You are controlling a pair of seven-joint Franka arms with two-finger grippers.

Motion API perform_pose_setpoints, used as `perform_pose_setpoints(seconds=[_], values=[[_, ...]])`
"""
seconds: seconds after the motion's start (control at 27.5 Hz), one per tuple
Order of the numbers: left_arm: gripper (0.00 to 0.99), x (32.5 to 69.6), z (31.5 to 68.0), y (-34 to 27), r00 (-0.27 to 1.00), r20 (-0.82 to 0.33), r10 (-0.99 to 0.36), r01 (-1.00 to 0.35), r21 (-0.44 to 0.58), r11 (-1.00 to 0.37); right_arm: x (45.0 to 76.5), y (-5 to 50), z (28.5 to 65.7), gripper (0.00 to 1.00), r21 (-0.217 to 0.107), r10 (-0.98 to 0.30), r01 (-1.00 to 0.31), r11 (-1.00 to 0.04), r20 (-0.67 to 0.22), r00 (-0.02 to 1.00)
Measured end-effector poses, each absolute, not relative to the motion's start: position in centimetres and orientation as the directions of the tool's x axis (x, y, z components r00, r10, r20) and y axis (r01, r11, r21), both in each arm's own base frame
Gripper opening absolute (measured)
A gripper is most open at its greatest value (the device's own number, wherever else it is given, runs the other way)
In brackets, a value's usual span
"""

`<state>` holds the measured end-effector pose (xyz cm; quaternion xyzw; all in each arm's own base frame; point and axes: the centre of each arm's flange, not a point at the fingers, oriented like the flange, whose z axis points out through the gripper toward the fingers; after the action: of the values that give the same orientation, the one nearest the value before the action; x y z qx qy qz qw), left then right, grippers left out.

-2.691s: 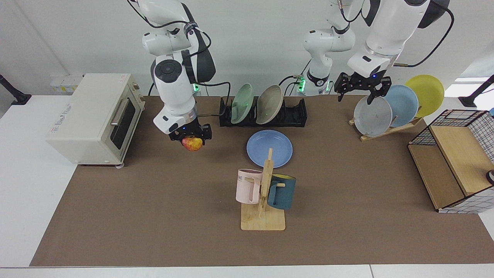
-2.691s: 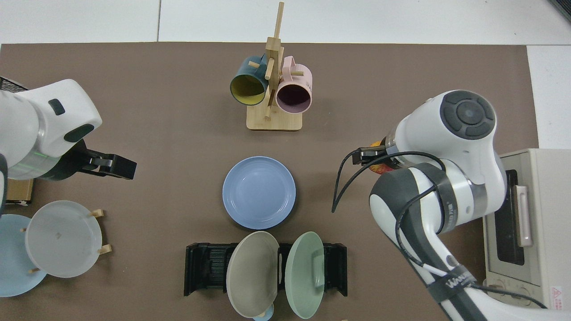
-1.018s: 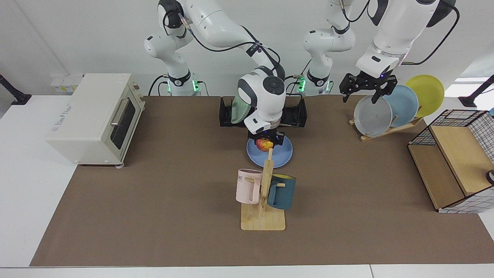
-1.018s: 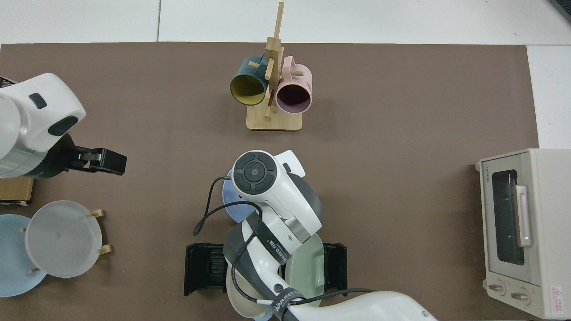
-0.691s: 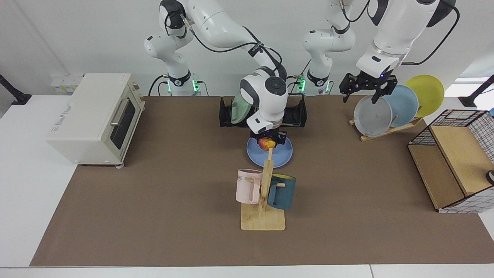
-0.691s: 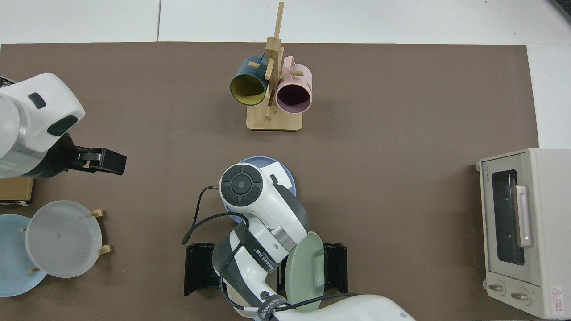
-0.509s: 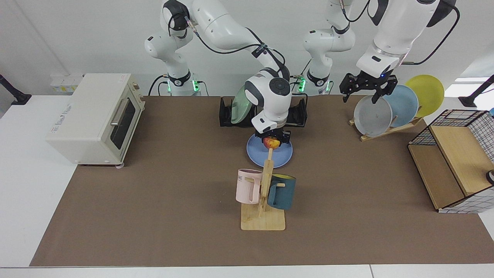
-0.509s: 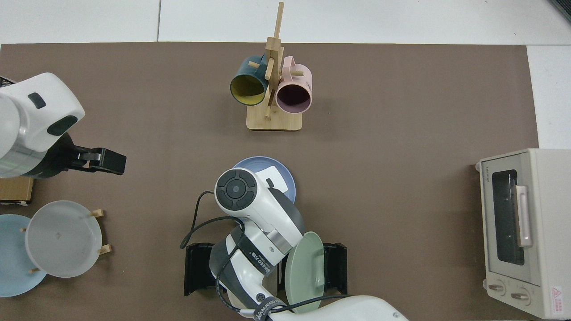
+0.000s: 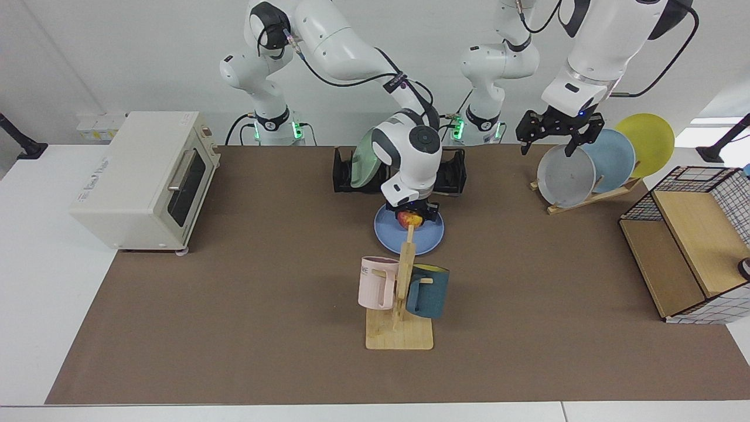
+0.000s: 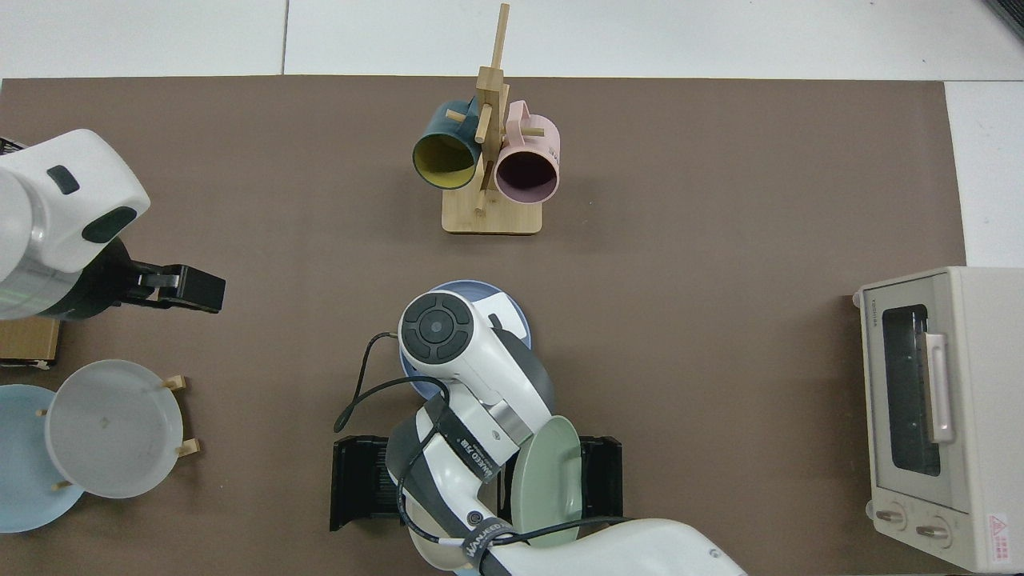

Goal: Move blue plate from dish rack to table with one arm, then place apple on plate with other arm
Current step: 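Carry the apple with the right gripper over the blue plate, then lower the apple onto the blue plate and open the right gripper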

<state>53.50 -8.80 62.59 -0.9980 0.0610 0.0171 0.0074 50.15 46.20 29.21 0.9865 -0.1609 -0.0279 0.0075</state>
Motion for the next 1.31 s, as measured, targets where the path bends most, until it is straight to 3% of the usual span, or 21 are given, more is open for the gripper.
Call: perform_pose_setpoints(seconds=[0.07,0.11,0.15,0.36,0.65,0.91,1.13,1.31], values=[[0.991,53.5,62.6,-8.8,0.992,-0.035,-0.121,-0.122,-0.013,-0.992,50.3,46.0,29.2,0.89,0.025,-0.324,-0.323,-0.946,-0.052,0.945],[0.991,53.5,62.6,-8.8,0.992,-0.035,-0.121,-0.122,-0.013,-0.992,50.4,45.9,29.3,0.99,0.025,-0.326,-0.325,-0.945,-0.052,0.944],[0.991,53.5,62.6,-8.8,0.992,-0.035,-0.121,-0.122,-0.013,-0.992,50.4,45.9,29.3,1.0,0.024,-0.328,-0.327,-0.945,-0.053,0.943],[0.991,53.5,62.7,-8.8,0.992,-0.034,-0.121,-0.122,-0.013,-0.992,50.8,45.6,31.2,1.0,-0.002,-0.345,-0.345,-0.938,-0.059,0.937],[0.991,53.4,62.9,-8.8,0.992,-0.029,-0.121,-0.122,-0.013,-0.992,51.2,44.5,37.4,1.0,-0.048,-0.357,-0.359,-0.932,-0.044,0.933],[0.991,53.2,63.2,-8.8,0.992,-0.025,-0.121,-0.121,-0.014,-0.993,53.9,39.9,42.4,1.0,-0.103,-0.346,-0.346,-0.933,-0.014,0.938],[0.991,53.0,63.5,-8.8,0.992,-0.018,-0.121,-0.121,-0.014,-0.993,56.1,33.8,44.3,1.0,-0.113,-0.29,-0.288,-0.951,0.002,0.957],[0.991,52.9,63.7,-8.8,0.993,-0.015,-0.121,-0.121,-0.015,-0.993,56.2,28.5,44.0,1.0,-0.096,-0.246,-0.246,-0.964,-0.012,0.969]])
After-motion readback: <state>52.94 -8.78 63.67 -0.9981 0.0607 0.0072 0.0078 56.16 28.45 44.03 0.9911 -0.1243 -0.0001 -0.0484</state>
